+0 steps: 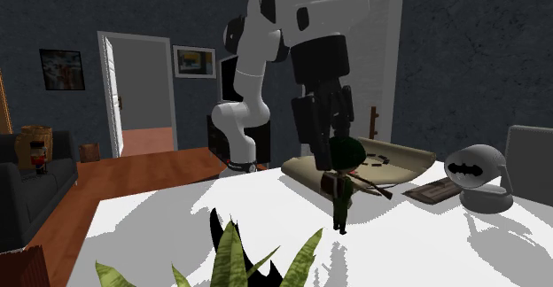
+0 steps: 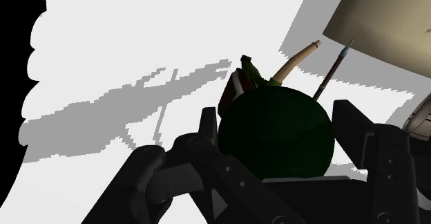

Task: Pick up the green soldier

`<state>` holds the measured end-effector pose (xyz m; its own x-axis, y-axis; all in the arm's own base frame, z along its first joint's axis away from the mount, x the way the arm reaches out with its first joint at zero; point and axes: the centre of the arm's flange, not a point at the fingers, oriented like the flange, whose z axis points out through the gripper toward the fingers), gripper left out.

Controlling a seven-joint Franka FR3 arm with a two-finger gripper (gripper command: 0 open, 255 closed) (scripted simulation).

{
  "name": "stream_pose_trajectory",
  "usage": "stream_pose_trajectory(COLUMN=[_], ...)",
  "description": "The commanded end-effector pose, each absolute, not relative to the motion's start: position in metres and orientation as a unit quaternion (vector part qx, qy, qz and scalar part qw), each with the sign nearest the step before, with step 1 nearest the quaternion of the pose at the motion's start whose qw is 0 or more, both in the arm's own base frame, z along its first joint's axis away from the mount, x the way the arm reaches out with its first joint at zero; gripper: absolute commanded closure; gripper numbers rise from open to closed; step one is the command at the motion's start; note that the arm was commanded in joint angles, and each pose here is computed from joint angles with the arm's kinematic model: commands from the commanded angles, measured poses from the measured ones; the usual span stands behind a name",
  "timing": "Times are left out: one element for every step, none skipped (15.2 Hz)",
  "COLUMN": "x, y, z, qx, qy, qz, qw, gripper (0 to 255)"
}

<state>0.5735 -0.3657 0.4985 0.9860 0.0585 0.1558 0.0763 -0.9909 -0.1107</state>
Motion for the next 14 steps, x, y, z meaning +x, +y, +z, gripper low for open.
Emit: stream_pose_trajectory(x=[0.573, 0.573, 0.573, 0.573, 0.573, 0.573, 0.573, 0.573, 0.573, 0.573, 0.573, 0.573, 0.573, 0.573], y=[-0.366, -0.366, -0.366, -0.366, -0.366, -0.366, -0.366, -0.366, -0.366, -0.366, -0.366, -0.366, -0.366, -0.366], z=[0.509, 0.514, 0.520, 0.525, 0.530, 0.535, 0.541, 0.546, 0.551, 0.556, 0.562, 0.567, 0.568, 0.568], qx=[-0.995, -0.995, -0.995, -0.995, -0.995, -0.995, -0.995, -0.995, -0.995, -0.995, -0.995, -0.995, -0.995, -0.995], qy=[-0.034, -0.034, -0.034, -0.034, -0.034, -0.034, -0.034, -0.034, -0.034, -0.034, -0.034, -0.034, -0.034, -0.034], qz=[-0.076, -0.076, -0.076, -0.076, -0.076, -0.076, -0.076, -0.076, -0.076, -0.076, -0.076, -0.076, -0.076, -0.076], qw=[0.058, 0.058, 0.058, 0.058, 0.058, 0.058, 0.058, 0.058, 0.058, 0.058, 0.058, 0.058, 0.058, 0.058], gripper=[255, 255, 255, 255, 255, 255, 255, 255, 255, 255, 255, 255, 255, 255])
